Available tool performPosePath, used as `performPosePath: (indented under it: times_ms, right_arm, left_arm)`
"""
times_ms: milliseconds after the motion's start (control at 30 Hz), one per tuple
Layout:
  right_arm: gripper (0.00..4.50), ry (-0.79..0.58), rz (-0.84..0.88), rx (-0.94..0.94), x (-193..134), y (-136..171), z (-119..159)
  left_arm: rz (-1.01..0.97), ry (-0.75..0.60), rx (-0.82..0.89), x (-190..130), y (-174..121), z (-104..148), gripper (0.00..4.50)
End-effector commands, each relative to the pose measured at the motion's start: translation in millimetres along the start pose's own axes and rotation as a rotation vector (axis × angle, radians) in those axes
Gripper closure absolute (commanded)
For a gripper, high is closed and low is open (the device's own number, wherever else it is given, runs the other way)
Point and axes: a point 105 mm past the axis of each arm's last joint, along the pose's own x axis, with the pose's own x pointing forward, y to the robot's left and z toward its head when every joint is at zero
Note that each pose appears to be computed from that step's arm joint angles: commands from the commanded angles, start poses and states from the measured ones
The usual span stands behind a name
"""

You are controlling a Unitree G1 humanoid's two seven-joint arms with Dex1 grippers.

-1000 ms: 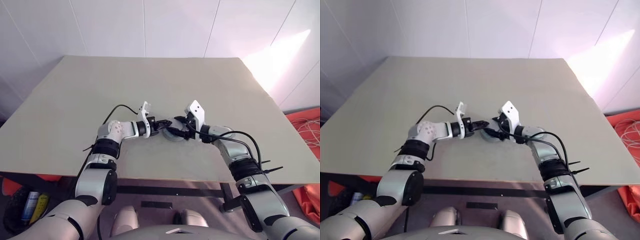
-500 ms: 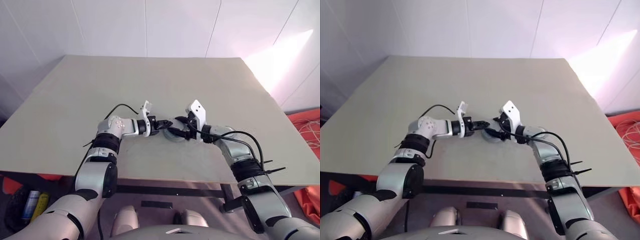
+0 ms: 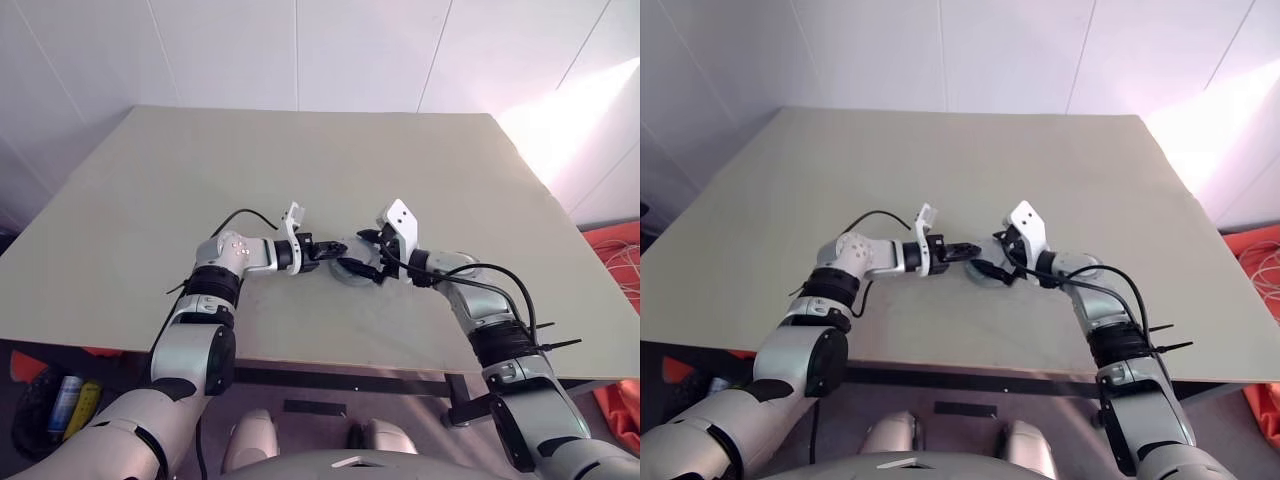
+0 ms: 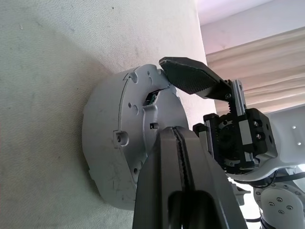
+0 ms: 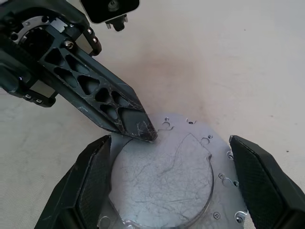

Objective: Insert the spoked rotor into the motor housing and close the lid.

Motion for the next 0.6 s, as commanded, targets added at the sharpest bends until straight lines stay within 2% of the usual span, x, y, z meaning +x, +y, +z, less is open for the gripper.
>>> performPosePath:
  times_ms: [33,433,600]
  right_arm:
    - [0.02,-0.020,0.016,0.033,-8,-1,3]
    - [0.02,-0.070,-0.118,0.053,-46,-36,30]
    - [0.02,-0.055,-0.152,0.224,-61,-44,35]
  left_arm:
    - [0.045,0.036,-0.001,1,6,-5,4.50]
    - [0.028,0.052,0.010,4,1,-6,4.50]
    - [0.024,0.056,0.015,5,0,-8,4.50]
